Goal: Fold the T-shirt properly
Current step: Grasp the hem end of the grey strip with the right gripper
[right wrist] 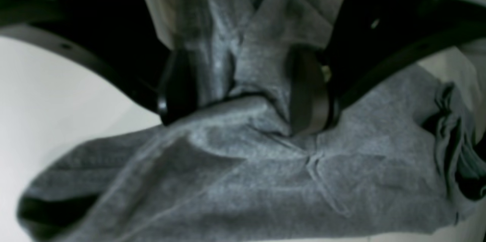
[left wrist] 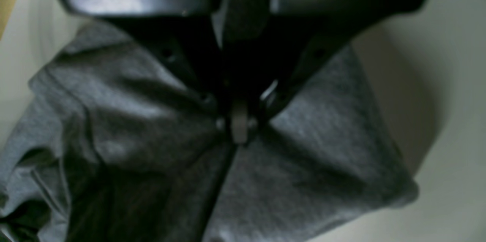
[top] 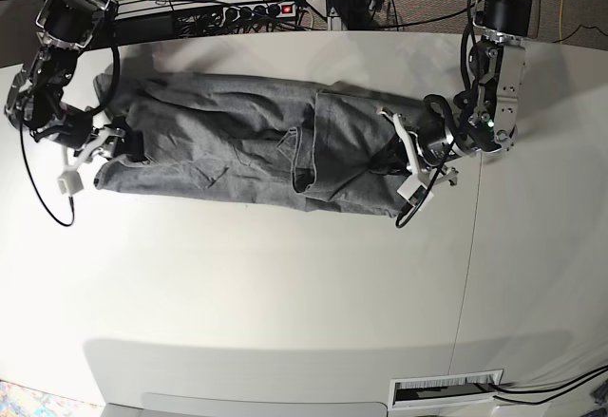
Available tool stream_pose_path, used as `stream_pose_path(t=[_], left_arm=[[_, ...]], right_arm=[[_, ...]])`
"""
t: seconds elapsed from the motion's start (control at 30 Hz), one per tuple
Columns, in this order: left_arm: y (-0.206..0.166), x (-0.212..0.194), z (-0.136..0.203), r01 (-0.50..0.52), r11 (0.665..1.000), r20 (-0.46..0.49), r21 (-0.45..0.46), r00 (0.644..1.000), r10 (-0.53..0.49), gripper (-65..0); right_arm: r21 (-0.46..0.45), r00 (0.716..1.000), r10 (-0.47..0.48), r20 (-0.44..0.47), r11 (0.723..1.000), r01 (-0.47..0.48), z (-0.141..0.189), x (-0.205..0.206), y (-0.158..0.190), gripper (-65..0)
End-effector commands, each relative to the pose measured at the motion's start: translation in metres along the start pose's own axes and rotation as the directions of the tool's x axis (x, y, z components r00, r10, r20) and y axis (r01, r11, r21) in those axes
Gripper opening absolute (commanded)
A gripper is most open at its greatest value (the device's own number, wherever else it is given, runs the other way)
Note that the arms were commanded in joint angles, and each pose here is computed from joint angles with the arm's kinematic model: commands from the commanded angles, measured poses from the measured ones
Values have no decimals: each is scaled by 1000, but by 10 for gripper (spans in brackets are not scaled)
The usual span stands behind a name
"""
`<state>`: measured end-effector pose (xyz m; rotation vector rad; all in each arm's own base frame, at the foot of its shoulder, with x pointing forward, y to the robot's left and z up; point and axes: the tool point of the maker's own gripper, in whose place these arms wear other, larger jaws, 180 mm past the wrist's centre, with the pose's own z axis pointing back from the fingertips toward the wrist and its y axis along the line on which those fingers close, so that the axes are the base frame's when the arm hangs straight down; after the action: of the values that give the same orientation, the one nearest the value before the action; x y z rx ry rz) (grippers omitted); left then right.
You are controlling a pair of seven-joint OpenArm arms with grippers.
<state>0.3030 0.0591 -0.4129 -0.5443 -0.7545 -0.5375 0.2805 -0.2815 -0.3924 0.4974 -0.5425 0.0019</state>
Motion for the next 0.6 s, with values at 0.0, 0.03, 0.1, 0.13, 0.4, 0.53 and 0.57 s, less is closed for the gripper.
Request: stream_pose_path(t=[0.0,0.03,0.1,0.13,0.4,0.53,0.57], left_arm=[[12,-45,6,45,998,-203,54,979,-33,-650],[12,-45,6,45,998,-203,54,979,-33,-650],[12,-45,6,45,997,-203,55,979,-33,-650],[12,-45,6,45,997,-203,55,979,-33,-650],[10,-42,6,30,999,-190,45,982,-21,-650],[-2,-33,3,-11,1000,-141,-7,990,10,-650],[-4,-32,2,-19,1000,-133,-13,991,17,-650]], right_arm=[[-42,993,10,-121,999,-15,-1,-23,-7,-242],[-39,991,18,-135,999,-23,-4,-26,-5,-242],[-49,986,20,-165,998,-29,-7,-31,-6,-244],[-63,983,17,-183,998,-29,-8,-34,-7,-260],[-26,988,15,-157,999,-19,-9,-26,1,-650],[27,995,20,-93,999,-18,-3,-10,10,-650],[41,997,29,-73,999,-26,0,-4,13,-650]])
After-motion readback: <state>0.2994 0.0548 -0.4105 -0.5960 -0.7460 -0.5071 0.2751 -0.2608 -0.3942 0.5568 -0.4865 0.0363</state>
